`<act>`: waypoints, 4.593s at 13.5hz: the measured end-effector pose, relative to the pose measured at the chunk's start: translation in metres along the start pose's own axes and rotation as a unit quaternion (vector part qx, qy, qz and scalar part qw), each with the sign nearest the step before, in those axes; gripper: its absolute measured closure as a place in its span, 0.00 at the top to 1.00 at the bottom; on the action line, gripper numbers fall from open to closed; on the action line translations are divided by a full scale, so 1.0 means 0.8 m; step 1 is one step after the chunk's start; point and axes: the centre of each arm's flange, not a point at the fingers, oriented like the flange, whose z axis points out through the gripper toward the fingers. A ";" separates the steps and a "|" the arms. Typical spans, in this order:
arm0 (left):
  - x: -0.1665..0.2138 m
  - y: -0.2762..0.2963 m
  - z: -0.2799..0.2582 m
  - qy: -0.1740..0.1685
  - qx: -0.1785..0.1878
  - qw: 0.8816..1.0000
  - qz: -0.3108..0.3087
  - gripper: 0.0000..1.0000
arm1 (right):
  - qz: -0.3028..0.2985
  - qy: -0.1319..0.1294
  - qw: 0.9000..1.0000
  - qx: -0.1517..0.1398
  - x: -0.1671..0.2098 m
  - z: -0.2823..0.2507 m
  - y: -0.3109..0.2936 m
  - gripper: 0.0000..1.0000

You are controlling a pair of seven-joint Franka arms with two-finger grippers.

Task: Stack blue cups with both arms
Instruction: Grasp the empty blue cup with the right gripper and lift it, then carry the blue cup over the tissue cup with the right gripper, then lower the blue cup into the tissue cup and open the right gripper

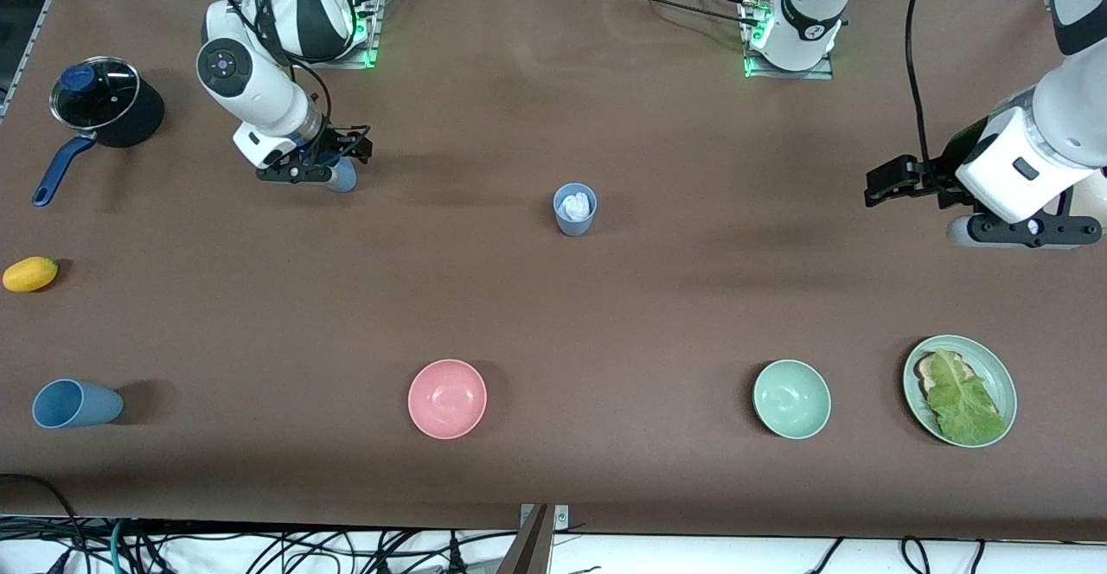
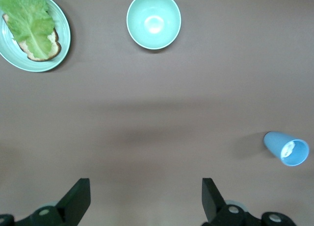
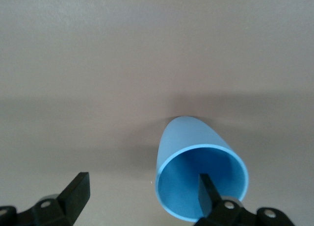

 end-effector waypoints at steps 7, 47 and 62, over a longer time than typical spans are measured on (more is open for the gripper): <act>-0.031 -0.014 0.023 0.032 0.024 0.999 0.004 1.00 | -0.001 0.003 1.000 -0.002 -0.012 0.017 0.002 0.84; -0.045 -0.053 0.025 0.027 0.025 0.999 -0.022 1.00 | 0.151 -0.046 0.984 0.083 0.059 -0.162 -0.509 0.06; -0.045 -0.061 0.026 0.024 0.025 0.999 -0.025 1.00 | 0.162 -0.021 0.983 0.079 0.090 -0.123 -0.534 0.06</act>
